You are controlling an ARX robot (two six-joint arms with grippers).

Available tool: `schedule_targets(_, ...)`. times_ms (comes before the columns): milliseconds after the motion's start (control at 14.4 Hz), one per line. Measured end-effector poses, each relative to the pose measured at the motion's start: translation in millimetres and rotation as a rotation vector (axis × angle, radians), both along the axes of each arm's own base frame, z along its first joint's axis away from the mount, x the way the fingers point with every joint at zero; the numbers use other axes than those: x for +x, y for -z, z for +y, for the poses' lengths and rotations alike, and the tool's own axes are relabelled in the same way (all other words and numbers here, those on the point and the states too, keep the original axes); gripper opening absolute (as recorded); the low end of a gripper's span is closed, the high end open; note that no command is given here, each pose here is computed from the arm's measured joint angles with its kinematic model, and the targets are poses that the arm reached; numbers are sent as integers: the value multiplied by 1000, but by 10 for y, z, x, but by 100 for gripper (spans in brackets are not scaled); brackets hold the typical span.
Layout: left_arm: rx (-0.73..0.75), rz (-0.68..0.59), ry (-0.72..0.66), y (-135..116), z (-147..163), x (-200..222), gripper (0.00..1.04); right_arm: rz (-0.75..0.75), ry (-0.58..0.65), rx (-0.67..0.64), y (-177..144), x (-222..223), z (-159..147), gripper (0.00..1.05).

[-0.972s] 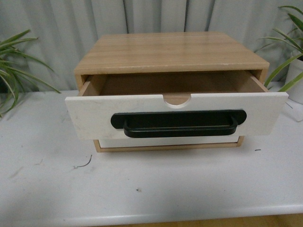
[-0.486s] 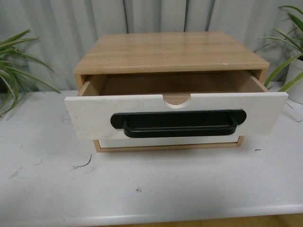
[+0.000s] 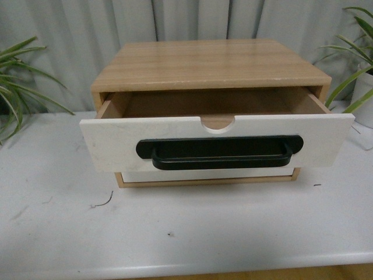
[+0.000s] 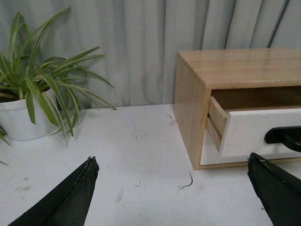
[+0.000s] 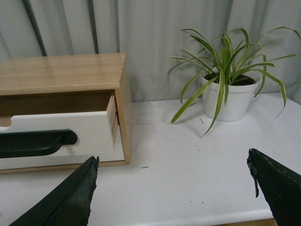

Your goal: Pull drawer

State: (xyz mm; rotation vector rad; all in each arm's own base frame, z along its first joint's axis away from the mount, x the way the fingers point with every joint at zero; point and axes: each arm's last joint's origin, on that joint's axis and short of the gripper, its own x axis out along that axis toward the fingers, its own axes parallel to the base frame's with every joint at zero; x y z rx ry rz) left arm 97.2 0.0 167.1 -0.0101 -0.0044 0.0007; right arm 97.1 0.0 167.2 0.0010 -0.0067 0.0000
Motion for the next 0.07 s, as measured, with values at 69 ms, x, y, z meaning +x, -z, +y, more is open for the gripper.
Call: schedule_targets(69, 0, 0, 0, 0, 0, 0, 98, 0, 0, 0, 0, 0, 0, 98)
